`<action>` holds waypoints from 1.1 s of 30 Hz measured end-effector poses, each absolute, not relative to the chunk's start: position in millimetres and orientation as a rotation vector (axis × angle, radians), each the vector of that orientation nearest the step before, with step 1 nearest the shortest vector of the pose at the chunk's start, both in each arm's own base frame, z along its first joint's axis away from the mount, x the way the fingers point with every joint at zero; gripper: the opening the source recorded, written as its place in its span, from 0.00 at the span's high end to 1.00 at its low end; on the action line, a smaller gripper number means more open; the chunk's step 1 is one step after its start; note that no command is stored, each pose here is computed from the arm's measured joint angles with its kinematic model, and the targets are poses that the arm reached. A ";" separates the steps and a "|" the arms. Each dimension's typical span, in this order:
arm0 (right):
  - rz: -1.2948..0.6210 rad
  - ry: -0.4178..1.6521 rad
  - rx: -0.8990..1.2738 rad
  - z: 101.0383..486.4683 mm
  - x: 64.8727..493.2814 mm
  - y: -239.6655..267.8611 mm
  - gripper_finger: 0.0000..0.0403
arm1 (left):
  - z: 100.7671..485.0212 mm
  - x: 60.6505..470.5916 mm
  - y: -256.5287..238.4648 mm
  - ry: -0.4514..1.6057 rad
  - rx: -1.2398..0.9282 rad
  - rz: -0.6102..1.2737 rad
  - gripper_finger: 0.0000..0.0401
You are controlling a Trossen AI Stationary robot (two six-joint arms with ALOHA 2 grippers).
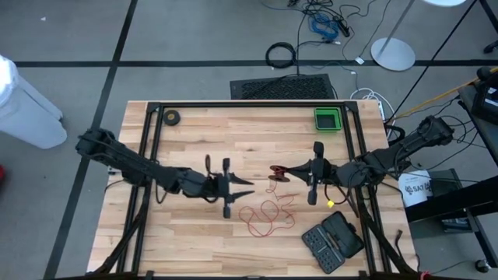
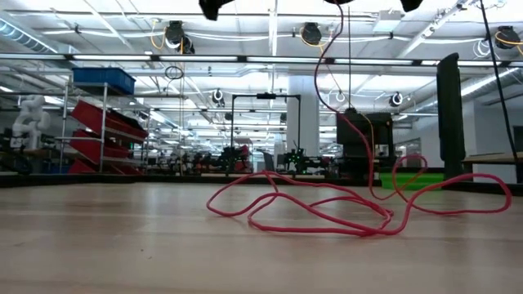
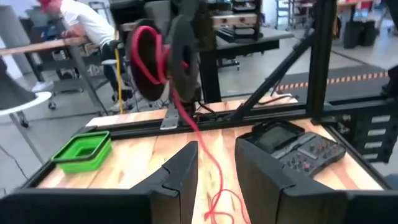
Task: Coil cords
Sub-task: Uncoil the red wire from the spool
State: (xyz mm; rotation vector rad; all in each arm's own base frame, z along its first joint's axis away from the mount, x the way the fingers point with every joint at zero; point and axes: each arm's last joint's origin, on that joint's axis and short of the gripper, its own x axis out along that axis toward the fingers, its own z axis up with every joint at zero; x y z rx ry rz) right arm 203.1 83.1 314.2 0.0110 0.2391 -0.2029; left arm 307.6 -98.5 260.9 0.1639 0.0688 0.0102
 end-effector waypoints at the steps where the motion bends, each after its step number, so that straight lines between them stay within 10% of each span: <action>1: -0.198 0.238 0.011 314.3 203.1 83.3 1.00 | 259.8 311.6 -100.5 0.073 0.177 0.007 0.72; 18: -0.195 0.229 0.014 315.7 202.8 83.2 1.00 | 235.2 350.2 -109.1 0.146 0.217 -0.006 0.45; 33: -0.174 0.215 0.022 317.4 203.3 83.9 1.00 | 235.9 351.9 -102.0 0.145 0.170 0.075 0.44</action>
